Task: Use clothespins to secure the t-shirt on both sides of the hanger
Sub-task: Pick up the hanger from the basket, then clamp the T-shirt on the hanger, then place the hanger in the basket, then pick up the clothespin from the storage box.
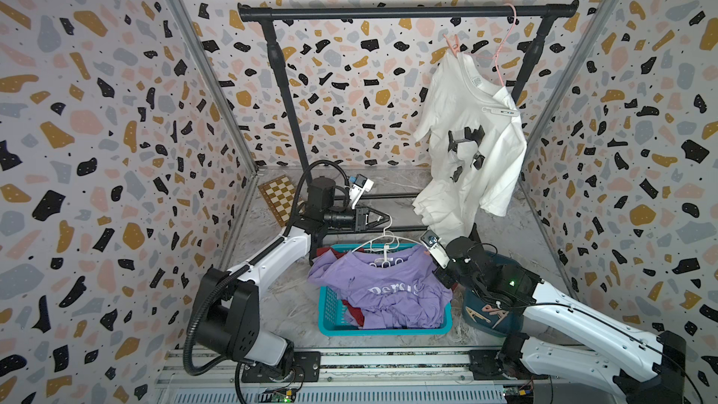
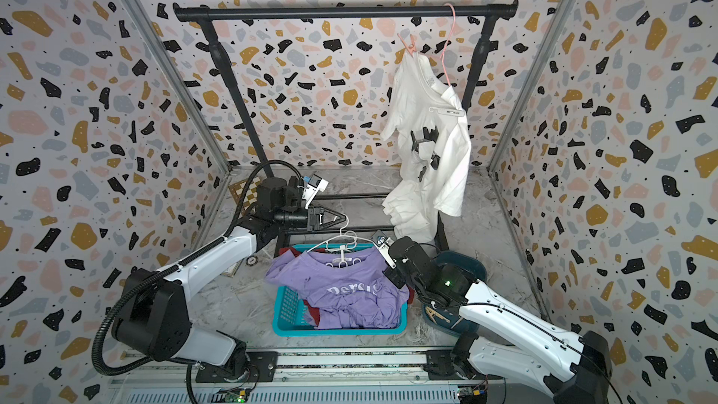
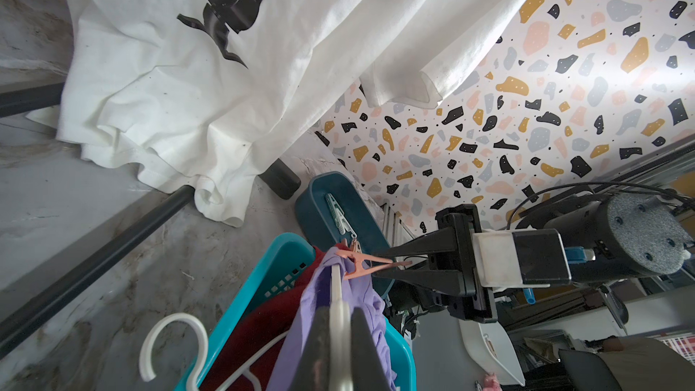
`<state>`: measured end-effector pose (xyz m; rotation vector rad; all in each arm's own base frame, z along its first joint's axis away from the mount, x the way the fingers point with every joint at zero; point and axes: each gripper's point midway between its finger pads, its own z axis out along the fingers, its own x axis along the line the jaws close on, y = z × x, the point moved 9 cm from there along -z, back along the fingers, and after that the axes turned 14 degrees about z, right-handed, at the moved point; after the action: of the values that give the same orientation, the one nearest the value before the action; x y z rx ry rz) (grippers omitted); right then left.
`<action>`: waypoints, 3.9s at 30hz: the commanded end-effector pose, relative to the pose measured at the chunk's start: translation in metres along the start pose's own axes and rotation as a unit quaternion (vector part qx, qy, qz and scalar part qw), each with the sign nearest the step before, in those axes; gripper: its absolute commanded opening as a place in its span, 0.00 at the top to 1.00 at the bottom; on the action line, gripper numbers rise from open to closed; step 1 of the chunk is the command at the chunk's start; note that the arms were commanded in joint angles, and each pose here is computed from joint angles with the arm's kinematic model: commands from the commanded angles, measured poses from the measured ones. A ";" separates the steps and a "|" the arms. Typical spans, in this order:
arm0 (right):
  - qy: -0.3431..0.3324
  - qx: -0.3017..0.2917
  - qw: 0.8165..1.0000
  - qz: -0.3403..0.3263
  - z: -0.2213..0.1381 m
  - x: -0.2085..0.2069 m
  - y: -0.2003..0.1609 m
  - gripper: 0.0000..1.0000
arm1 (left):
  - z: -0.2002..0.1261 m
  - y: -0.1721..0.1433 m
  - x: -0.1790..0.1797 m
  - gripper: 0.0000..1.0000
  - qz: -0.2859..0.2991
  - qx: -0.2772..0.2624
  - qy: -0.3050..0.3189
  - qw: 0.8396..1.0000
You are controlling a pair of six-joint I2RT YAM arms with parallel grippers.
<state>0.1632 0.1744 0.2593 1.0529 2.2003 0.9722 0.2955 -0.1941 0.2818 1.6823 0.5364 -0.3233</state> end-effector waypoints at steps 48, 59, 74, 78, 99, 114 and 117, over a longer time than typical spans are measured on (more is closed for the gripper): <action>-0.009 -0.034 0.999 0.013 0.002 0.008 0.026 0.32 | -0.006 0.022 -0.036 1.00 0.085 -0.029 -0.057 0.994; 0.037 -0.029 0.995 0.091 -0.029 0.003 0.032 0.00 | 0.003 0.003 0.002 1.00 0.021 0.002 0.019 1.000; 0.011 0.037 0.933 0.357 -0.037 -0.080 -0.004 0.03 | 0.006 -0.013 0.035 0.85 -0.015 0.018 0.045 0.999; -0.003 0.062 0.915 0.400 -0.031 -0.092 -0.024 0.05 | 0.006 -0.014 0.038 0.60 -0.028 0.025 0.056 0.998; -0.155 0.137 0.710 0.673 -0.025 -0.123 -0.132 0.15 | -0.034 -0.002 -0.010 0.05 -0.043 0.052 0.211 0.975; -0.170 0.208 0.651 0.709 -0.009 -0.109 -0.167 0.24 | -0.030 -0.005 -0.020 0.07 -0.036 0.051 0.173 0.983; -0.168 0.218 0.641 0.717 -0.006 -0.105 -0.174 0.27 | -0.030 -0.005 -0.020 0.07 -0.036 0.049 0.169 0.984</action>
<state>0.1473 0.0098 0.1484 3.0027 0.9385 0.6039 0.2731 -0.1644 0.2842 1.8508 0.9025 -0.1183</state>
